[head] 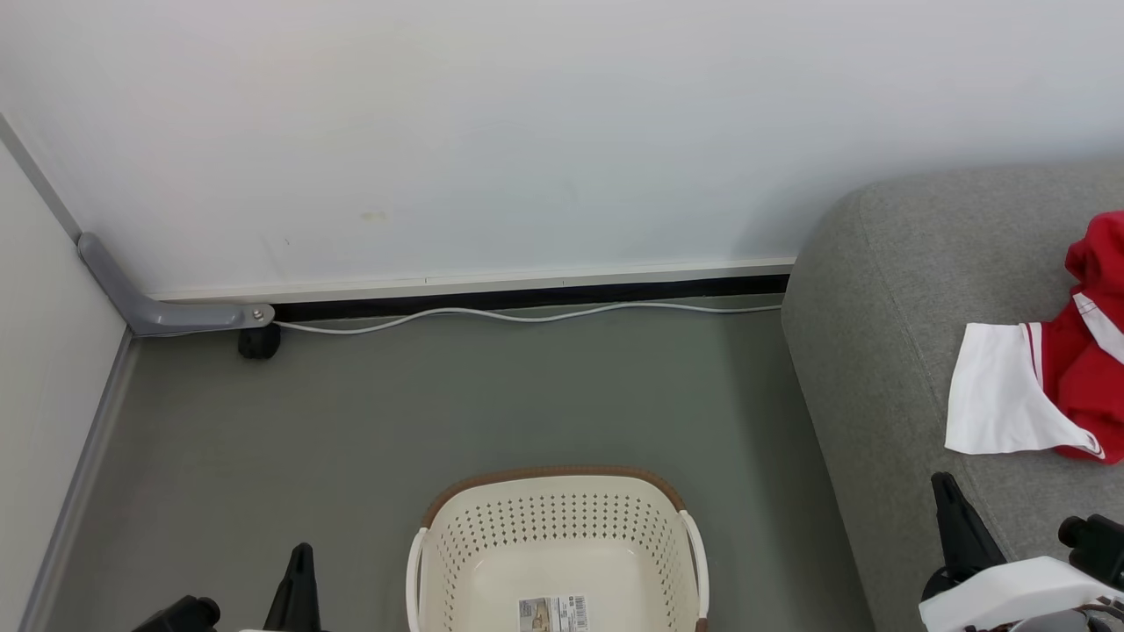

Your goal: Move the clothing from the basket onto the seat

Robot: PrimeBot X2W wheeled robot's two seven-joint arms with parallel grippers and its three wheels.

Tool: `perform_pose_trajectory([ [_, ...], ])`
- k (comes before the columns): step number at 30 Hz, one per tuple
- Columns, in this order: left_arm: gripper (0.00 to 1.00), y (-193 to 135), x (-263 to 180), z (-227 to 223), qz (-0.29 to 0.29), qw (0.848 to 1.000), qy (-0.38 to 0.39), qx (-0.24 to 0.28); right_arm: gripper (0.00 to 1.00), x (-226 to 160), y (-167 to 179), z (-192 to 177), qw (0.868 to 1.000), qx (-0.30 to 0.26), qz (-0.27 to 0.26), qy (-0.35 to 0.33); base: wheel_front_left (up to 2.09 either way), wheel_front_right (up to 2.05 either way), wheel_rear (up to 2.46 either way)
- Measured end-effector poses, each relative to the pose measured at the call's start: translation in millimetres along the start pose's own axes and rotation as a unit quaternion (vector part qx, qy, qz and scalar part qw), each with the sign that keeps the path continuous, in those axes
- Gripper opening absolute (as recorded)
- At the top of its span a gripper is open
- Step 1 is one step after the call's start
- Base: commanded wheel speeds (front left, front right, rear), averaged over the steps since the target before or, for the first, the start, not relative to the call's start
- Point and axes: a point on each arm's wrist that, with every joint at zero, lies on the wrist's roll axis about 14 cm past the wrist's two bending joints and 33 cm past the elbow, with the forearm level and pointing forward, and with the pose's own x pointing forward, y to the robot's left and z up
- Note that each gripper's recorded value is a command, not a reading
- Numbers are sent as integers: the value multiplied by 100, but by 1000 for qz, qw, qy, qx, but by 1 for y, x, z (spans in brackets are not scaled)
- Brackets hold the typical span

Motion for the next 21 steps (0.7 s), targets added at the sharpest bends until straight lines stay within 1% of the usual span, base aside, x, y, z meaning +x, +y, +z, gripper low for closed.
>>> perform_pose_trajectory([
  [11, 0, 0, 4, 4, -1, 998, 3, -60, 0, 2, -1, 4, 998, 62, -9, -3, 0, 0, 0],
  [21, 0, -4, 8, 11, -8, 993, 2, -115, 0, 3, -2, 5, 993, 118, -15, -5, 0, 0, 0],
])
